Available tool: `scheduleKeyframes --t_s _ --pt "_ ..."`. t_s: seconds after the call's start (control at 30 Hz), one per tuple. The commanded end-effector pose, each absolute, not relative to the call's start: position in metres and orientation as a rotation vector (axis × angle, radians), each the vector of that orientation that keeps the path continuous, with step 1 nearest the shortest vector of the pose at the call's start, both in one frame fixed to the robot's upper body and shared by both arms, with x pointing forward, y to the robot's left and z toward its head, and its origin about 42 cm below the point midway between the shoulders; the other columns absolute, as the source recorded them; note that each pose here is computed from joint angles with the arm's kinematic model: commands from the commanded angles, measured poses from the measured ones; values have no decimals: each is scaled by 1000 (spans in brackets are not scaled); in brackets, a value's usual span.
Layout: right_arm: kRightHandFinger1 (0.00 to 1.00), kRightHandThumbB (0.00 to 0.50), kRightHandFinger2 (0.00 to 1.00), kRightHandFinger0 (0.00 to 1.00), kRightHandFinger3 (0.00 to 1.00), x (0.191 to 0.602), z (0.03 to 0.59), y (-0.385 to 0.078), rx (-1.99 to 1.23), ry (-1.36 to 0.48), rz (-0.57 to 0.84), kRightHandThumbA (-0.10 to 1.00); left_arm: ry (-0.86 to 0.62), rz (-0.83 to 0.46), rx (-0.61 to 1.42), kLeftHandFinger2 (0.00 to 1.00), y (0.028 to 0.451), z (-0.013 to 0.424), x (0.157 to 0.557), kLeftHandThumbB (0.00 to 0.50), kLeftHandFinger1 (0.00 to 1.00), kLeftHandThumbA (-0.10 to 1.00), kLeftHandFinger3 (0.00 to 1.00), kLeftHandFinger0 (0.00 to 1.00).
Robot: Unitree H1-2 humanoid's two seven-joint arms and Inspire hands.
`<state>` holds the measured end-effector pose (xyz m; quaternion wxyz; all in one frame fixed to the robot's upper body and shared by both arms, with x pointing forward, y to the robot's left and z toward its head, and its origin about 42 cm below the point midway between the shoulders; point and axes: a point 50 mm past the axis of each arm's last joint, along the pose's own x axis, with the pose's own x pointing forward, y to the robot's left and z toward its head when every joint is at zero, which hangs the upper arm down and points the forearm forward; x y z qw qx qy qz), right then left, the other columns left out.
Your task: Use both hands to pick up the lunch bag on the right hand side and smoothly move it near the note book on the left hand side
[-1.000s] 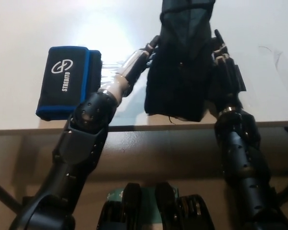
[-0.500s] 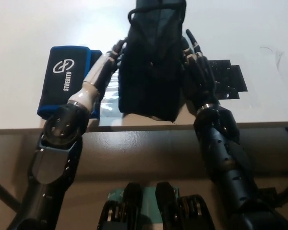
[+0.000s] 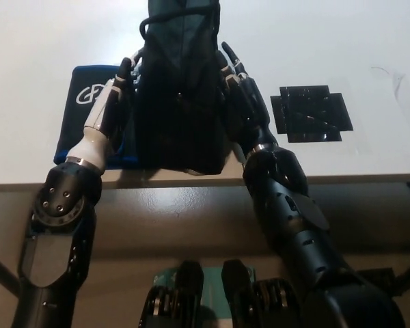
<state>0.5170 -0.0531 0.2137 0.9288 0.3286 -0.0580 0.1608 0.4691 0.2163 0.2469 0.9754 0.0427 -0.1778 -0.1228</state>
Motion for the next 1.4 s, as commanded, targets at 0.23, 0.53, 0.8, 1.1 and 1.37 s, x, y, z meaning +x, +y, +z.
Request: scheduleKeyframes --t_s 0.23,0.53,0.8,1.1,1.37 --pt "1000 350 1000 1000 1000 524 249 -34 636 -221 424 1000 -414 -233 92 1000 227 267 473 375 1000 1000 1000 1000" --pt "1000 361 1000 1000 1000 523 252 -86 171 -432 296 1000 -409 -266 290 1000 251 270 474 439 1000 1000 1000 1000" --pt "1000 349 1000 1000 1000 503 261 -155 37 -585 163 1000 -406 -206 518 1000 300 281 450 492 1000 1000 1000 1000" --pt "1000 411 1000 1000 1000 457 243 -199 -8 -599 148 1000 -530 -195 477 1000 325 281 399 493 1000 1000 1000 1000" --pt "1000 370 1000 1000 1000 407 204 -225 -41 -626 65 1000 -547 -125 406 1000 339 238 336 353 1000 1000 1000 1000"
